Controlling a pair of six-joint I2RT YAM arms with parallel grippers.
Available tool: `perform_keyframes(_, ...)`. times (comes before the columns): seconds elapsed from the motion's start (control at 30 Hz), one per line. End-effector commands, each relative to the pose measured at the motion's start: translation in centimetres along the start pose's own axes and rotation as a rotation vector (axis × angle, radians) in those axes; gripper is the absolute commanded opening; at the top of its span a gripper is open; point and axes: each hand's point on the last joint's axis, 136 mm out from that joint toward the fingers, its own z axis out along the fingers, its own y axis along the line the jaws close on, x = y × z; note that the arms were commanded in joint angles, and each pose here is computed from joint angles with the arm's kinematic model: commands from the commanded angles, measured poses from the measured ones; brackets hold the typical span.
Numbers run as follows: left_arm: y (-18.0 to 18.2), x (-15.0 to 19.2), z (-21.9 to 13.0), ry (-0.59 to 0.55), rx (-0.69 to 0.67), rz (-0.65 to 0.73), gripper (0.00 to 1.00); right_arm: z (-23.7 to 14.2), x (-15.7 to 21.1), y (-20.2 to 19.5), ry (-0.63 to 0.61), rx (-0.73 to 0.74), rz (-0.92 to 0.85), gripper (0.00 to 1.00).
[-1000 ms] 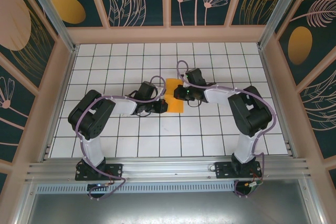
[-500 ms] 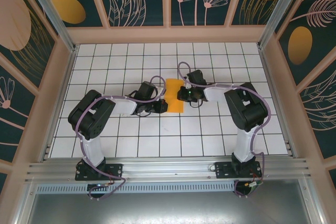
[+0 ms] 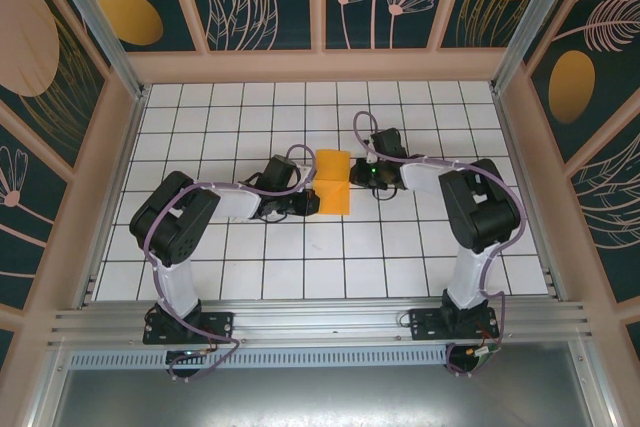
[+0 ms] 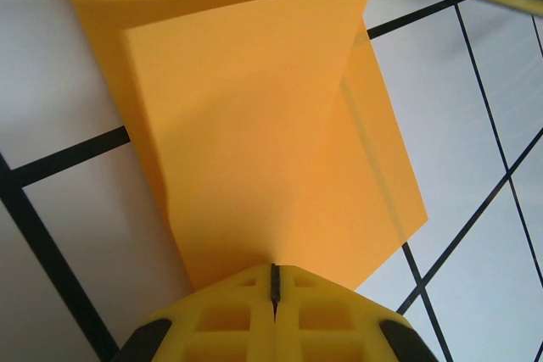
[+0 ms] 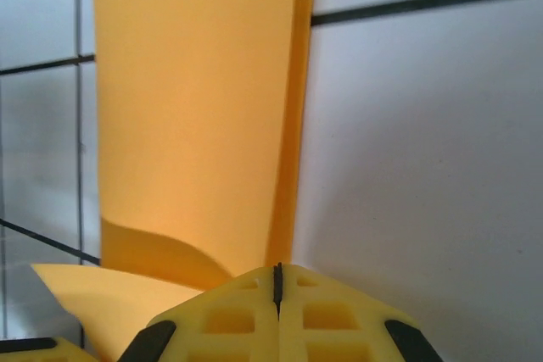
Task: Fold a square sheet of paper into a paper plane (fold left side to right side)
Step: Fold the triangle a second time at the center of the table.
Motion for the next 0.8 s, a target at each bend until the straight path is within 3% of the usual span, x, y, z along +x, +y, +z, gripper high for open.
perform_keyframes(0.0,2.4,3.1,0.2,0.086,-0.078,-0.039,0.01,-2.1,-0.6,2.6,-0.043,-0.040,-0.073,0.00)
perform_keyframes(0.27,1.8,2.6,0.0,0.075,-0.063,-0.034,0.01,0.3,1.5,5.6,0.031,-0.148,-0.061,0.00)
perform_keyframes(0.47,1.2,1.9,-0.2,0.063,-0.046,-0.032,0.01,2.0,2.6,3.6,0.081,-0.085,-0.036,0.00)
perform_keyframes(0.77,-2.1,-1.7,-1.2,0.005,0.047,-0.004,0.04,2.8,3.8,1.1,0.135,0.002,0.003,0.00)
